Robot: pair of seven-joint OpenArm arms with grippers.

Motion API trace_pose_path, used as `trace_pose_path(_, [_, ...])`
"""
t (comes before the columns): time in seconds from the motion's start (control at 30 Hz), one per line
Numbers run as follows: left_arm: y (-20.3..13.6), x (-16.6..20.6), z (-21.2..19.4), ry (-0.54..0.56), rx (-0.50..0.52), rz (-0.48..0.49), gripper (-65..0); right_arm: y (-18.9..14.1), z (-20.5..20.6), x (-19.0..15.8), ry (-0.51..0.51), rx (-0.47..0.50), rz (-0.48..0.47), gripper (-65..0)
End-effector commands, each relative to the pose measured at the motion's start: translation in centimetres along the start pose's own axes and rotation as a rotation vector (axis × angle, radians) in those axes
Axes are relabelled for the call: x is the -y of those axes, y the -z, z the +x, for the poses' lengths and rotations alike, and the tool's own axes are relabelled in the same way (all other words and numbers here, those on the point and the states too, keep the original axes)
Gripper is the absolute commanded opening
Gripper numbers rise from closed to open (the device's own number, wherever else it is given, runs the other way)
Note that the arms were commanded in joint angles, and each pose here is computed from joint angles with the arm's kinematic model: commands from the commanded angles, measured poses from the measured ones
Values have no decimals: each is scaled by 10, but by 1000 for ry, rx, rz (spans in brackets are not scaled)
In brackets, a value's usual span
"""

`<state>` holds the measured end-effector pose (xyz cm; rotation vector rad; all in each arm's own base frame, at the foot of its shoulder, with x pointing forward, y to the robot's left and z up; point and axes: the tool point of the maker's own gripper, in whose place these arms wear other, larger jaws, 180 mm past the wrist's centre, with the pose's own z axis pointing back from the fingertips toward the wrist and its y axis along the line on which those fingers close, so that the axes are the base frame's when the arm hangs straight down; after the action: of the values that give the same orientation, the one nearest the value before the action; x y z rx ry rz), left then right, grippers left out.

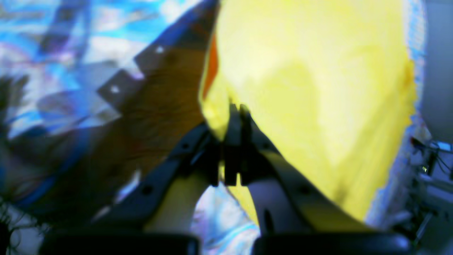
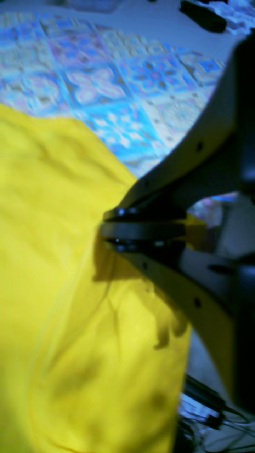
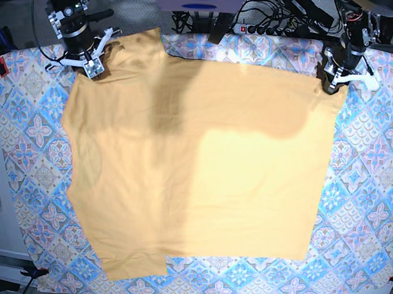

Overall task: Fold the T-shirt properly
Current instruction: 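Lift both shoulder corners and pull them toward the hem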

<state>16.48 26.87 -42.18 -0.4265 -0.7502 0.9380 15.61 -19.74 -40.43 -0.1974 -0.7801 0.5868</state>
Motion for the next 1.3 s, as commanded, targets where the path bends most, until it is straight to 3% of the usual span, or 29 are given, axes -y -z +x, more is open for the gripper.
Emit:
trace_pose_path(0.0, [-3,11,10,21,27,-34,-650,0,12,10,-9,41,-28,-649])
trace_pose_path(0.5, [18,68,47,33,117,-170,-650,22,66,73,-5,172,-181,-649])
trace_pose_path(0.63, [25,86,59,66,151,-198,-650,31,68,87,4,128,-210,-649])
trace_pose_path(0.83, [37,112,73,106,197,-234,-650,41,80,101,11,140,-238,-649])
trace_pose_path(1.27, [74,130,89,76,209,-244,-650,82,74,99,18,94,-196,-649])
